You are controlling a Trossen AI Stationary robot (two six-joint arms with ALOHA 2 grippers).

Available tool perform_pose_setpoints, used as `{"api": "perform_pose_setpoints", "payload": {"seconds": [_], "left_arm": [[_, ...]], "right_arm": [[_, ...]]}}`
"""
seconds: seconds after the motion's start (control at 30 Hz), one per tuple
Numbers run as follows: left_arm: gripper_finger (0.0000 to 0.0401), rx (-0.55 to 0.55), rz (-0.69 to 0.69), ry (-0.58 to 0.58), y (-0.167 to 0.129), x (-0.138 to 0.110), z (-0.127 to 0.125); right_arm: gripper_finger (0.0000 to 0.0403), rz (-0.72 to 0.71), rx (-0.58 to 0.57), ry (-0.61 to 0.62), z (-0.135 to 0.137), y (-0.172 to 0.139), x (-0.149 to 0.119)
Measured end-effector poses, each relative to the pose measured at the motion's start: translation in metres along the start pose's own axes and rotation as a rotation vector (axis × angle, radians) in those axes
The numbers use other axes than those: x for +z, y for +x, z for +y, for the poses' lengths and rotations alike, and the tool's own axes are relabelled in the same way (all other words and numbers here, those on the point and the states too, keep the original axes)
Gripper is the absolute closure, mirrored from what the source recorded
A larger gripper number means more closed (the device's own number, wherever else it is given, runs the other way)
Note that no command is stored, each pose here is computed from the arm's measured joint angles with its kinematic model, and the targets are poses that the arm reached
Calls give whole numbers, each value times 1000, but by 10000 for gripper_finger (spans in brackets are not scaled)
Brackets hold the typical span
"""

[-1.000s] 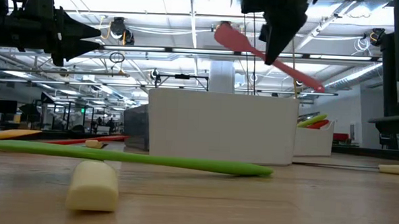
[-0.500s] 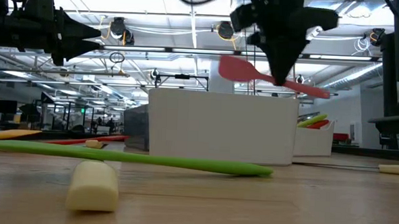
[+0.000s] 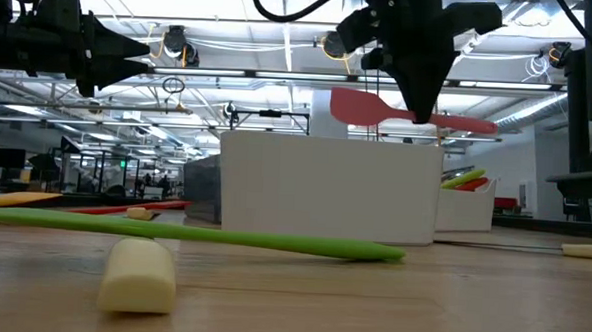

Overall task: Pick & Place Kitchen Items
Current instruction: Put the pink spatula into bottom white bin

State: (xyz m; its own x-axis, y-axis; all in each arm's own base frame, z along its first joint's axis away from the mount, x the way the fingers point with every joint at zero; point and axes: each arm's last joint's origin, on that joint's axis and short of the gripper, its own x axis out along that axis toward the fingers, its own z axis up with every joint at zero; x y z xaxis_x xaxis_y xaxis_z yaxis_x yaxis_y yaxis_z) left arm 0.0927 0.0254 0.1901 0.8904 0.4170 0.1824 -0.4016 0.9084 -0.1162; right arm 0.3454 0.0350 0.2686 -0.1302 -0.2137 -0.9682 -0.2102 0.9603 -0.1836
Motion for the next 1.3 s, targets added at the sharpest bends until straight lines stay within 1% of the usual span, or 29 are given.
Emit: {"api": "perform_pose_setpoints", "payload": {"seconds": [0.1,0.17,0.23,0.4,0.63,0.8,0.93,1.1,1.2,1.3], "left_arm": [[151,0,0,0,0,0,0],[151,0,0,0,0,0,0],[151,0,0,0,0,0,0],[151,0,0,-1,0,0,0],[151,0,0,-2,0,0,0],[151,0,0,-3,0,0,0],[151,0,0,-2,0,0,0],[151,1,0,-2,0,0,0],[151,0,0,-2,0,0,0],[151,0,0,-2,0,0,0]], "right_arm": [[394,3,-87,-34,-2,-1,0],[394,5,-111,-68,-1,-2,0],[394,6,-109,-84,0,-2,0],[394,8,-12,-84,1,-1,-1],[394,27,187,-68,-2,0,-5],[394,28,267,-21,-9,2,-6],[394,29,296,9,-13,2,-7],[394,49,295,17,-15,8,-3],[394,74,248,36,-16,15,2],[394,103,239,29,-15,21,5]]}}
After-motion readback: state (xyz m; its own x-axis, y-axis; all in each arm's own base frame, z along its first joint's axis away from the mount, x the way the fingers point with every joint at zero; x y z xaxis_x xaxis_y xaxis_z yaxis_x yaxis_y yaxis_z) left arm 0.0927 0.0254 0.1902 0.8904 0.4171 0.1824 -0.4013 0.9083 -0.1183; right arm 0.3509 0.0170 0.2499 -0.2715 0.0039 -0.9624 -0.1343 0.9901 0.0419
